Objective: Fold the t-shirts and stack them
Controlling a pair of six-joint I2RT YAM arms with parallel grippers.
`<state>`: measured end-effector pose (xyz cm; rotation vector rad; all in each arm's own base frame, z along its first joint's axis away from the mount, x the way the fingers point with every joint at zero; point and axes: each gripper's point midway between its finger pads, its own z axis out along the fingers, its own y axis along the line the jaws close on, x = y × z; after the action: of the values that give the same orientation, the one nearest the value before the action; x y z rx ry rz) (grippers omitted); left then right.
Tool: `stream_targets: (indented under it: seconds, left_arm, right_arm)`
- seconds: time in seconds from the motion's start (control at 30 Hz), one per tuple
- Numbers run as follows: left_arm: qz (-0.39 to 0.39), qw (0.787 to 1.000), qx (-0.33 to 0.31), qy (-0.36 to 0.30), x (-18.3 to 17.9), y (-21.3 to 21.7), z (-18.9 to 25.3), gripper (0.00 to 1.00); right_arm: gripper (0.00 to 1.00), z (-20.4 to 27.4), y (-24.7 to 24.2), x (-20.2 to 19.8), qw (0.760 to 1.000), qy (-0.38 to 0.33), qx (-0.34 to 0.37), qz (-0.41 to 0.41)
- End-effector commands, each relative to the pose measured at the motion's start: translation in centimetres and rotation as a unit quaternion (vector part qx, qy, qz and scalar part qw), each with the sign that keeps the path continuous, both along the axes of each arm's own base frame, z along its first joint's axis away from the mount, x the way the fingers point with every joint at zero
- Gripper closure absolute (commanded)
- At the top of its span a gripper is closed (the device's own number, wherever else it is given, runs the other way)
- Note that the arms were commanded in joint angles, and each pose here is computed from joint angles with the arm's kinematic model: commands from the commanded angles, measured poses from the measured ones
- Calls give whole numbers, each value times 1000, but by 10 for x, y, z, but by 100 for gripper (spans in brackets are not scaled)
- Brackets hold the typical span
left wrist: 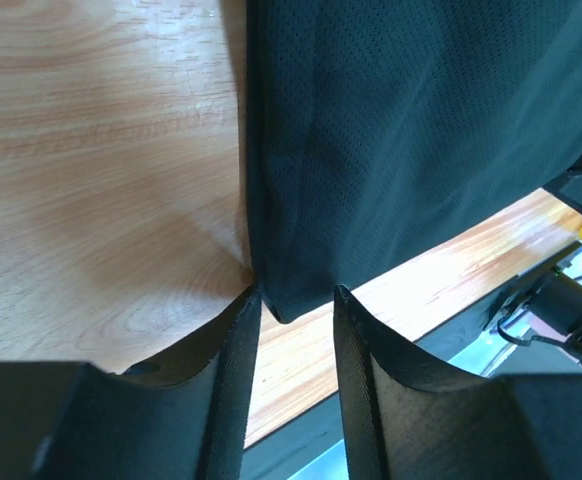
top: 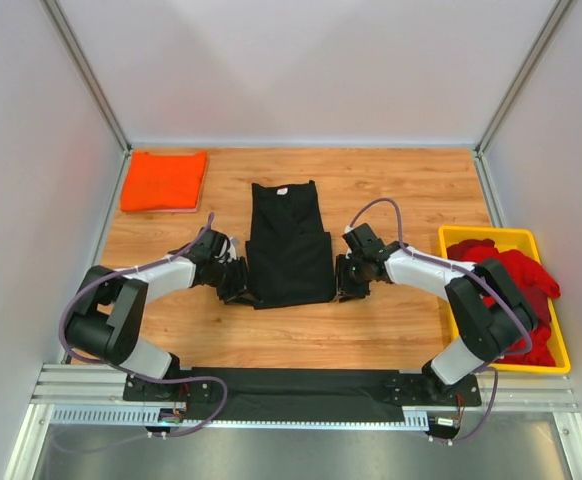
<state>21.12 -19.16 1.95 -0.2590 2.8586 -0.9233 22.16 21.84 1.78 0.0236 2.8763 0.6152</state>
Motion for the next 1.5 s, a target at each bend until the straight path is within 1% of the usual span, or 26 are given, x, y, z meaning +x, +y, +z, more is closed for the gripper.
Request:
stream_targets:
  seconds: [0.0, 0.07, 0.13, 0.17, 0.2, 0.23, 0.27, 0.3, 0.37, 0.5, 0.77, 0.93, 1.07, 1.17, 1.33, 1.47]
  left_arm:
    - [3, 1000, 31, 3, -1, 7, -14, 57]
    - [2, 999, 33, 4, -1, 7, -15, 62]
    - [1, 999, 34, 7, -1, 7, -17, 68]
    - [-1, 999, 35, 7, -1, 7, -17, 79]
    - [-1, 999, 36, 7, -1, 7, -17, 84]
    - [-2, 999, 38, 7, 0, 7, -16, 89]
    - [-4, 999, 39, 5, -1, 8, -16, 98]
    - [-4, 999, 39, 3, 0, 7, -15, 100]
    - [-6, 999, 37, -4, 0, 7, -10, 100]
    - [-5, 999, 46, -17, 0, 9, 0, 100]
    - [-10, 998, 62, -28, -12, 14, 17, 100]
    - [-5, 997, 55, -44, -19, 16, 35, 100]
    - [-6, 997, 40, -63, -23, 13, 54, 100]
    - [1, 995, 26, -92, -20, 11, 76, 100]
    - [6, 993, 36, -111, -15, 15, 97, 100]
    - [6, 993, 36, -112, -9, 13, 105, 100]
  right_arm:
    - [68, -7, -2, 1, 1000, -5, -4, -3]
    - [70, -8, -4, 2, 1000, -9, -8, -3]
    - [76, -8, -4, 2, 1000, -10, -8, -3]
    - [80, -7, -4, 3, 1000, -13, -7, -1]
    - [88, -6, -4, 3, 1000, -17, -5, 2]
    - [90, -5, -4, 3, 1000, -22, -5, 2]
    - [93, -4, -5, 4, 1000, -26, -4, 5]
    - [96, 2, -4, 6, 999, -37, 2, 6]
    - [100, 6, -4, 6, 999, -47, 6, 9]
    - [100, 20, -4, 3, 997, -69, 22, 10]
    - [100, 27, -14, -16, 997, -74, 25, 5]
    - [100, 40, -20, -25, 996, -88, 33, -4]
    - [100, 61, -17, -27, 992, -115, 45, -3]
    - [99, 79, -18, -28, 990, -133, 47, -6]
    - [100, 108, -22, -17, 984, -172, 44, -23]
    - [100, 122, -22, -13, 982, -184, 44, -21]
